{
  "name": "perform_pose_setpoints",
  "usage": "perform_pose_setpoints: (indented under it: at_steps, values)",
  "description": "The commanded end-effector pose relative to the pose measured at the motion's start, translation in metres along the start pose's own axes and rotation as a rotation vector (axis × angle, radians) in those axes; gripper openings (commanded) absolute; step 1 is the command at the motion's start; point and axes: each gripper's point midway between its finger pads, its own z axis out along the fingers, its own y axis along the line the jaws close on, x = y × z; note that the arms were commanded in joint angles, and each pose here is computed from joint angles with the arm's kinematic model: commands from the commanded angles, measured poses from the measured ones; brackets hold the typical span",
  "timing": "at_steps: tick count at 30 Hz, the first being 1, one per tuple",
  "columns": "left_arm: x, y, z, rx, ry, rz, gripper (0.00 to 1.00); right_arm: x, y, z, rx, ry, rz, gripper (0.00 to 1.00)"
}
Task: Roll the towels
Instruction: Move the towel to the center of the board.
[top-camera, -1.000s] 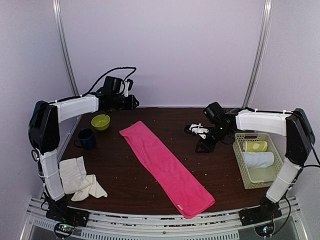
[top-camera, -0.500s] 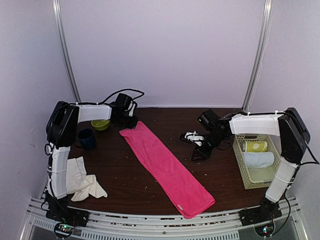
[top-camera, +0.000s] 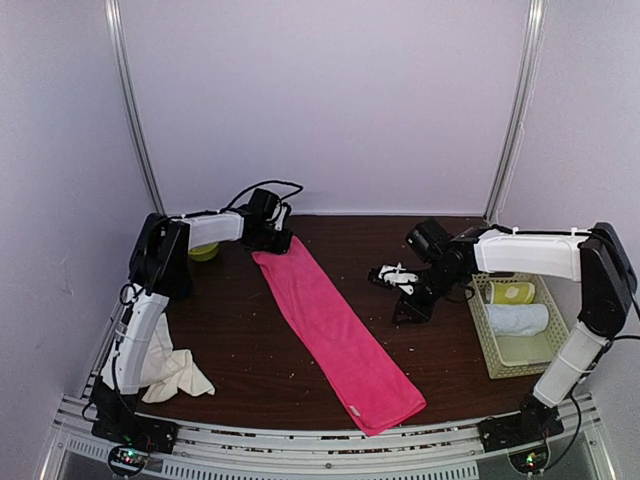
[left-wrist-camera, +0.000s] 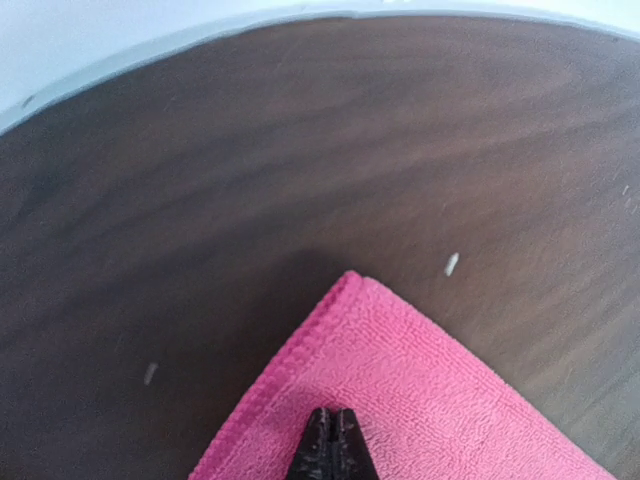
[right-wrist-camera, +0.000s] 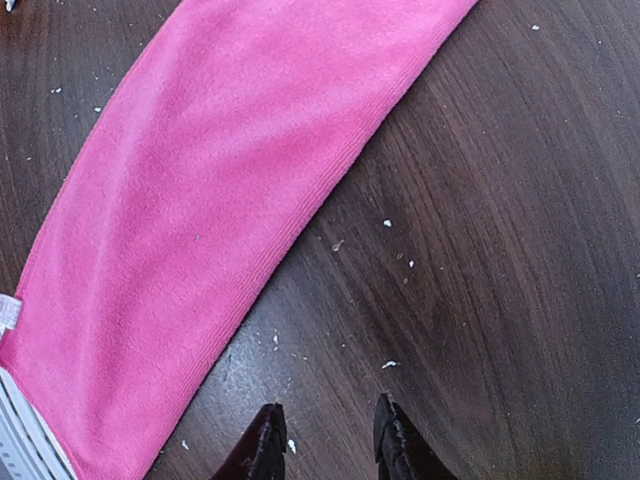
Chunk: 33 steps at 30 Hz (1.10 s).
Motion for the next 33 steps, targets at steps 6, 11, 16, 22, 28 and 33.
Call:
perform_pose_setpoints:
  at_steps: [6, 11, 16, 22, 28, 33]
  values:
    - [-0.035, -0.056, 0.035, 0.281, -0.101, -0.059, 0.01, 0.011, -0.001, -0.01, 0.038, 0.041, -0.018, 0.33]
    - [-0.084, -0.056, -0.019, 0.245, -0.235, -0.039, 0.14, -0.003, -0.006, -0.014, 0.047, 0.009, -0.016, 0.33]
    - [-0.107, -0.06, -0.11, 0.196, -0.353, -0.031, 0.22, -0.044, -0.034, -0.02, 0.142, -0.09, 0.042, 0.33]
    - [-0.043, -0.08, -0.179, 0.15, -0.311, -0.034, 0.22, -0.115, -0.077, -0.012, 0.214, -0.23, 0.14, 0.34]
    - [0.034, -0.123, -0.211, 0.153, -0.224, 0.081, 0.2, -0.178, -0.094, 0.016, 0.122, -0.34, 0.183, 0.33]
    - [0.09, -0.152, -0.22, 0.155, -0.166, 0.209, 0.2, -0.202, -0.104, 0.044, 0.075, -0.386, 0.188, 0.33]
